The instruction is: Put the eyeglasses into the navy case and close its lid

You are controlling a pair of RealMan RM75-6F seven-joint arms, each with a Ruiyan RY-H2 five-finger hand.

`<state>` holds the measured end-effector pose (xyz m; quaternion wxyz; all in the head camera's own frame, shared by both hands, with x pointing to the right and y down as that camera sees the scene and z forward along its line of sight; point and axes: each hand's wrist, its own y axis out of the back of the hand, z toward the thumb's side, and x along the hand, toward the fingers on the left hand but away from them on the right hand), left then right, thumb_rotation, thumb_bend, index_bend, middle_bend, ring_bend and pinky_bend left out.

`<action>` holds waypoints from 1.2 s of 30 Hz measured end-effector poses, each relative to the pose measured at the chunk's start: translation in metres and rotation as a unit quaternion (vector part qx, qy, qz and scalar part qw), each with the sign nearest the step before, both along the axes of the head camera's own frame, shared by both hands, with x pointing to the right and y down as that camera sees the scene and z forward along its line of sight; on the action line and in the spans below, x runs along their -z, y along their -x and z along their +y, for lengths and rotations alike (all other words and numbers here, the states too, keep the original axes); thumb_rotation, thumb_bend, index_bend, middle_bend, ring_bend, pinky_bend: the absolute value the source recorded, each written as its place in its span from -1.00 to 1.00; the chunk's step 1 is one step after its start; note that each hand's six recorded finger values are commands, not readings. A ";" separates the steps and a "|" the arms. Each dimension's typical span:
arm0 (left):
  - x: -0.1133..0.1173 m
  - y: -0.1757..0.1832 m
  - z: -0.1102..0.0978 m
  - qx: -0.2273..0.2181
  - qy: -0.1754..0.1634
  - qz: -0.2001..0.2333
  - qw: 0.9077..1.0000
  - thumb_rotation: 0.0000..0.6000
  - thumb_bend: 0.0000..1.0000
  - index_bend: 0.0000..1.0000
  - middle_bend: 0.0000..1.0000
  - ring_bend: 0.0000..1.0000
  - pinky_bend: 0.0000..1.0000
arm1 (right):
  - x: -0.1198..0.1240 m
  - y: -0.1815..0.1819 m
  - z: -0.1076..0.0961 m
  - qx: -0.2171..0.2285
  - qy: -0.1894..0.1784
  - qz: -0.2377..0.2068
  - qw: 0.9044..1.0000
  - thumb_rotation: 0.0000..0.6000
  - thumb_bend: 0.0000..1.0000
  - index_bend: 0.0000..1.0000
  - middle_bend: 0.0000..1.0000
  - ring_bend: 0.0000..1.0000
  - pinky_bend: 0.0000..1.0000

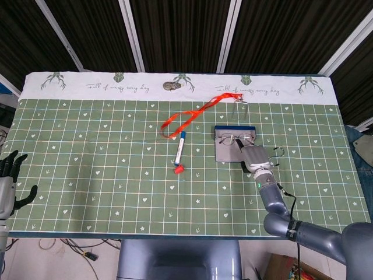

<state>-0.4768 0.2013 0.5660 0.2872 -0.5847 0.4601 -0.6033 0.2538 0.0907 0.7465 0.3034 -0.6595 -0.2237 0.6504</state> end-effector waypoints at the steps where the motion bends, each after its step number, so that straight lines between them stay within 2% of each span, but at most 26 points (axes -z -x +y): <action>1: 0.000 0.000 0.000 0.000 0.000 0.000 1.000 1.00 -0.29 -0.79 -1.00 -1.00 -1.00 | -0.001 0.001 -0.001 -0.002 0.000 -0.001 1.000 1.00 0.16 -0.86 0.32 0.41 0.32; 14: 0.000 0.001 0.000 0.003 0.002 0.000 1.000 1.00 -0.29 -0.79 -1.00 -1.00 -1.00 | -0.010 0.002 -0.007 -0.010 0.000 0.006 1.000 1.00 0.17 -0.84 0.33 0.42 0.32; 36: 0.000 0.001 0.000 0.004 0.002 0.002 1.000 1.00 -0.29 -0.79 -1.00 -1.00 -1.00 | -0.011 -0.007 -0.032 -0.047 -0.003 0.023 0.999 1.00 0.21 -0.83 0.37 0.45 0.35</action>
